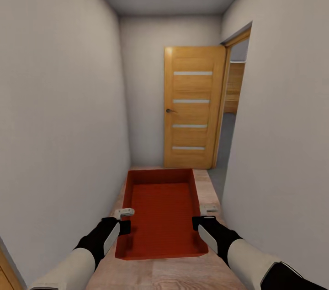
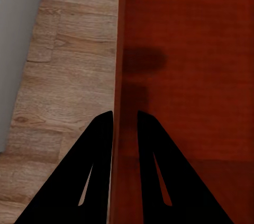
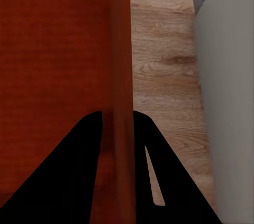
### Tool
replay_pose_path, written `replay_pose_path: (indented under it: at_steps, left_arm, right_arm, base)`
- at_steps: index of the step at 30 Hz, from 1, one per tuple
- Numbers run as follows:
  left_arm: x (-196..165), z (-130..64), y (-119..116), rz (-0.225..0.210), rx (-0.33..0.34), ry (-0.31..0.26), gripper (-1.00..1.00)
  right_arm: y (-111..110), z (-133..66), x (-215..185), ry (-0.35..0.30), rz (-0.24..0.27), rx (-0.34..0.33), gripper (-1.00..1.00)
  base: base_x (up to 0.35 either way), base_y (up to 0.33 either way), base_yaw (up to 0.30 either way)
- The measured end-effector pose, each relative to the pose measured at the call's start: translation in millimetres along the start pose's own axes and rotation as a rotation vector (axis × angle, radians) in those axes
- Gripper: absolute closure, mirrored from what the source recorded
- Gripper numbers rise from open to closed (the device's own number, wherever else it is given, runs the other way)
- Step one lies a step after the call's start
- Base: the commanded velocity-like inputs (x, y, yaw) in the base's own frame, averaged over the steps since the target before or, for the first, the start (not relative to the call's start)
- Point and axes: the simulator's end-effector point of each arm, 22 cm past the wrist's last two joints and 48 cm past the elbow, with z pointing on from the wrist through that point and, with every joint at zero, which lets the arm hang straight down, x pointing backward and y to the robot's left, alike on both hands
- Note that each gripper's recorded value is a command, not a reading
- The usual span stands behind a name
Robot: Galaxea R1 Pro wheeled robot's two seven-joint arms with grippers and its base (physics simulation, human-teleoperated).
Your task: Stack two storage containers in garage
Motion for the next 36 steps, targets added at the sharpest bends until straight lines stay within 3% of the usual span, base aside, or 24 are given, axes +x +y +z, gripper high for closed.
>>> replay_pose_path:
  at_steps: [36]
  left_arm:
    - [-0.1, 0.0, 0.0, 0.000, 0.000, 0.000, 1.00]
  right_arm:
    - [0.0, 0.0, 0.0, 0.000, 0.000, 0.000, 1.00]
  base:
    - [0.325, 0.000, 0.000]
